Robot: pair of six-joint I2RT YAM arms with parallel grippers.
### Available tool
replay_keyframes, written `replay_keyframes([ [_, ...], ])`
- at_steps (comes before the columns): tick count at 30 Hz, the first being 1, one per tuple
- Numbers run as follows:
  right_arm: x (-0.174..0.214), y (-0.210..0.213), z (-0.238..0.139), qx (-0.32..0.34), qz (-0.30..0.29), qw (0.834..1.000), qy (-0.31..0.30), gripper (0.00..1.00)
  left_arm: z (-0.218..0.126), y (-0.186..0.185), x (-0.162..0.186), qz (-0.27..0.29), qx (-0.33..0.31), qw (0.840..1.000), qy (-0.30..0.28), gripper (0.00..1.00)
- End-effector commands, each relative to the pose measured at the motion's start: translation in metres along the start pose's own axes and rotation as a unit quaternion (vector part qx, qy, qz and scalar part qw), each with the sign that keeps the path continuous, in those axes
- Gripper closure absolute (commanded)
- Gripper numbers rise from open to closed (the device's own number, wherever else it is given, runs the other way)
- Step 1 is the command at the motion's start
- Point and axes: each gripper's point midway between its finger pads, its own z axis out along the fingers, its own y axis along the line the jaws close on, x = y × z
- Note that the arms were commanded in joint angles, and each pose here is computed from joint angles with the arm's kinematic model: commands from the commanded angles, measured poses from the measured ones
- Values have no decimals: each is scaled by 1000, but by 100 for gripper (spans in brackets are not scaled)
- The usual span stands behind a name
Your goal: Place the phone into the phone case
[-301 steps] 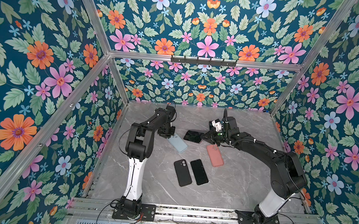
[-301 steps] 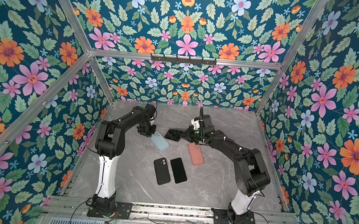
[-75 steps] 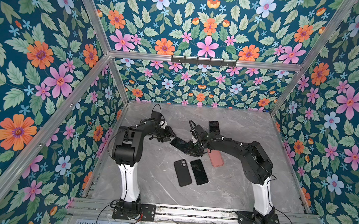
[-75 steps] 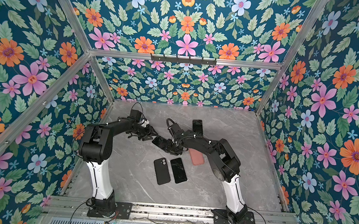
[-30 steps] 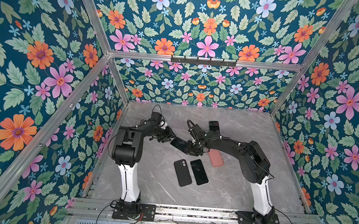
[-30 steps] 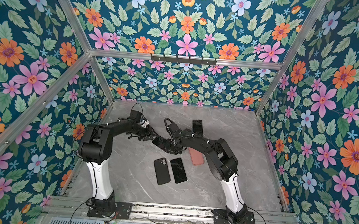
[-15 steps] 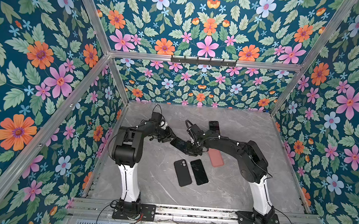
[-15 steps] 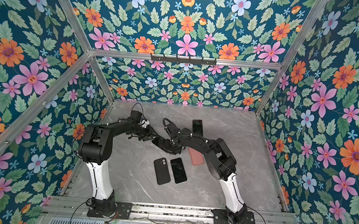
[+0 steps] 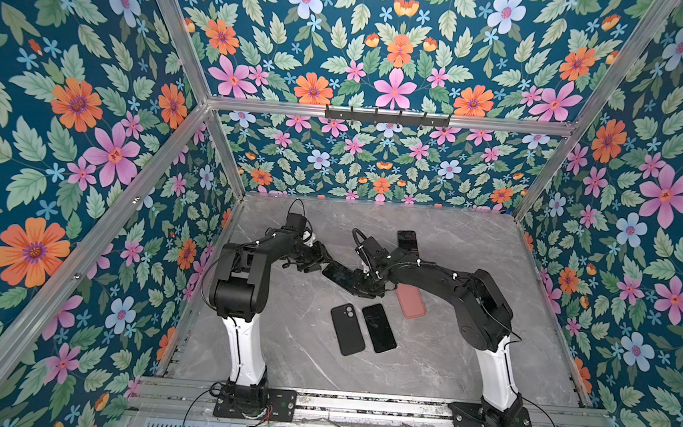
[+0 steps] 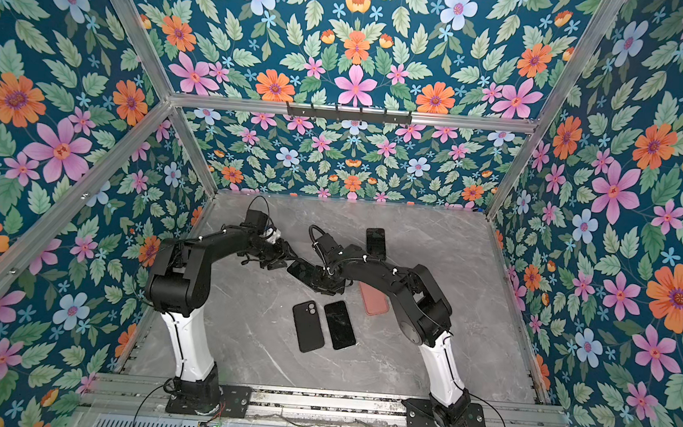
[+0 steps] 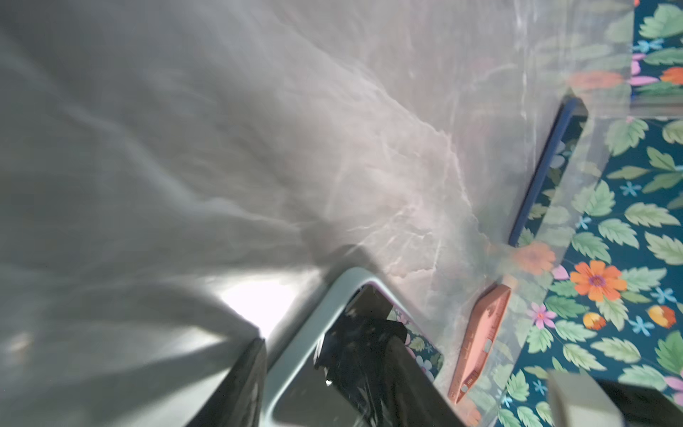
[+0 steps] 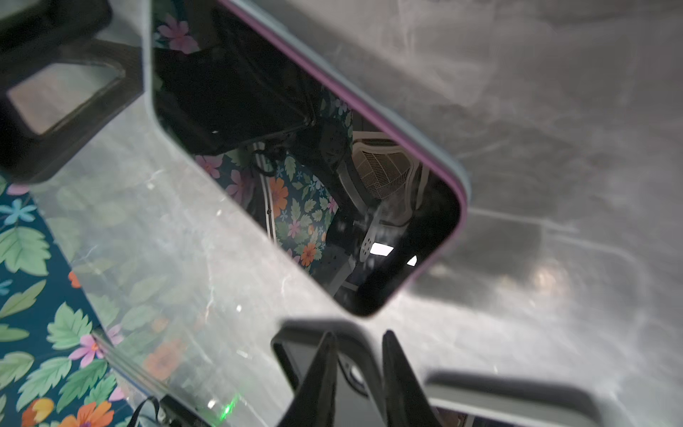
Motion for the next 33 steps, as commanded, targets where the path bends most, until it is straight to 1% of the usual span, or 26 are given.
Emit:
replay_keyframes([
  [1, 4, 8, -15, -20, -32, 999, -2, 73, -11, 10, 3, -1, -30, 1000, -5, 42],
  [2, 5, 11, -19, -25, -45, 999, -3, 71, -12, 11, 5, -2, -31, 999, -6, 41],
  [3, 4, 13, -22, -28, -58, 998, -7, 70, -14, 12, 7, -4, -33, 999, -6, 38],
  [4, 1, 15, -25, -31, -70, 997, -11, 68, -16, 12, 8, -4, -35, 999, -8, 37],
  [8, -16, 8, -31, -26, -104, 994, -12, 62, -20, 10, 23, -4, -24, 1000, 1, 37],
  [11, -37, -3, -33, -22, -121, 992, -19, 59, -17, -3, 43, 2, 1, 1000, 18, 37],
  [14, -55, -10, -29, -31, -136, 990, -29, 53, -12, -15, 60, 10, 15, 999, 31, 38],
  [18, -70, -8, -21, -49, -151, 987, -24, 43, -4, -21, 67, 9, 26, 999, 39, 40],
  [19, -71, -6, -18, -58, -153, 986, -20, 42, -2, -19, 68, 8, 25, 999, 41, 40],
  [24, -73, -4, 3, -79, -152, 985, 2, 41, 6, -16, 65, 4, 21, 999, 46, 41],
  [29, -69, 0, 14, -101, -149, 984, 20, 41, 12, -17, 59, 6, 20, 999, 48, 43],
  [33, -64, 2, 14, -110, -149, 982, 31, 46, 17, -20, 53, 10, 19, 999, 49, 44],
])
